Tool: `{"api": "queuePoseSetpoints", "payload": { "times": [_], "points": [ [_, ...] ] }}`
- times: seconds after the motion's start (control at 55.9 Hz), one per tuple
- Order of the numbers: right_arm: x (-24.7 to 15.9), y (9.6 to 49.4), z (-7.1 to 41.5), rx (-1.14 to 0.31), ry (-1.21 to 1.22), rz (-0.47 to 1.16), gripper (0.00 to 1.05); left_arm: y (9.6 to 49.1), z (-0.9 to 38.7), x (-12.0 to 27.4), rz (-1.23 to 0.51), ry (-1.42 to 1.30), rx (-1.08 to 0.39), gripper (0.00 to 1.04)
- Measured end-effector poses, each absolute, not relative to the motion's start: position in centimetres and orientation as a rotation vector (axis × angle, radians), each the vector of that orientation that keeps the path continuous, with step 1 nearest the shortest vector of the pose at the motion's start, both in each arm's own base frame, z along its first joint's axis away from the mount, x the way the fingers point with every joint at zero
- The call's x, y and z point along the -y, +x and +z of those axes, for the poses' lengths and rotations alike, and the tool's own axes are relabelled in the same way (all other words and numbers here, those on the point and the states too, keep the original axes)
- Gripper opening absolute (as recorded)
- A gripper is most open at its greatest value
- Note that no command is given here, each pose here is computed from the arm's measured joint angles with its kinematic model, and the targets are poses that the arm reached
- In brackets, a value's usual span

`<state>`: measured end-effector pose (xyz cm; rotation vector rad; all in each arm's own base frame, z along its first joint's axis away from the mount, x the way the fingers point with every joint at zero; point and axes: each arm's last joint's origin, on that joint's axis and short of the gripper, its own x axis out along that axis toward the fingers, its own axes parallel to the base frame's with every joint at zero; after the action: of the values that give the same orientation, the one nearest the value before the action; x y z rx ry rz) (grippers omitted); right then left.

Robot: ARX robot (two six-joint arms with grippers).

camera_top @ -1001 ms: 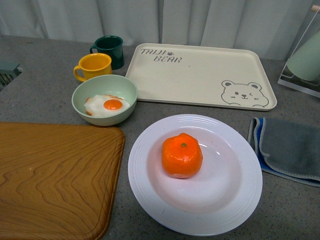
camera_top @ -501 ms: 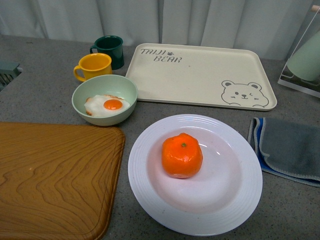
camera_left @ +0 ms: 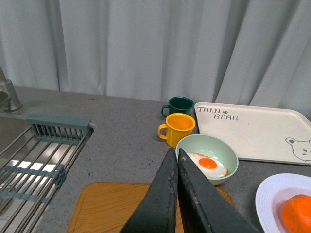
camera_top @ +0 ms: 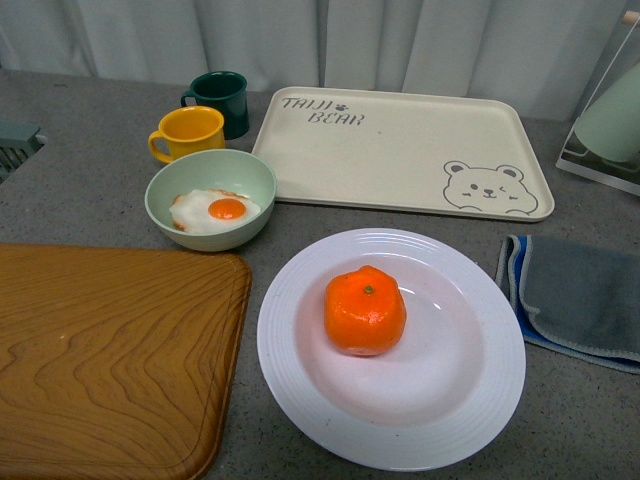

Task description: Place orange and plate with both arms

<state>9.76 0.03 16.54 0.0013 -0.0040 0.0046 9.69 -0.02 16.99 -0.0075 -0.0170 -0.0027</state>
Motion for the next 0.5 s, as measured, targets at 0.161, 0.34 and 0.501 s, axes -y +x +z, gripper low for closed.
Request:
{"api": "queuePoseSetpoints", "payload": {
  "times": [0.161,0.34,0.501],
  "points": [
    [-0.03,9.76,16.52,0.003,0.001,0.004,0.95,9.68,16.97,0.02,-0.003,-0.007,0.016,0.12],
    [-0.03,9.76,16.54,0.004,0.001,0.004,0.95,9.68,16.98,0.02,-0.003,-0.007,0.017,0.45],
    [-0.03,9.76,16.54,0.004,0.001,0.004,0.95,9.68,16.98,0.02,-0.003,-0.008,0.017,0.73]
  ]
}}
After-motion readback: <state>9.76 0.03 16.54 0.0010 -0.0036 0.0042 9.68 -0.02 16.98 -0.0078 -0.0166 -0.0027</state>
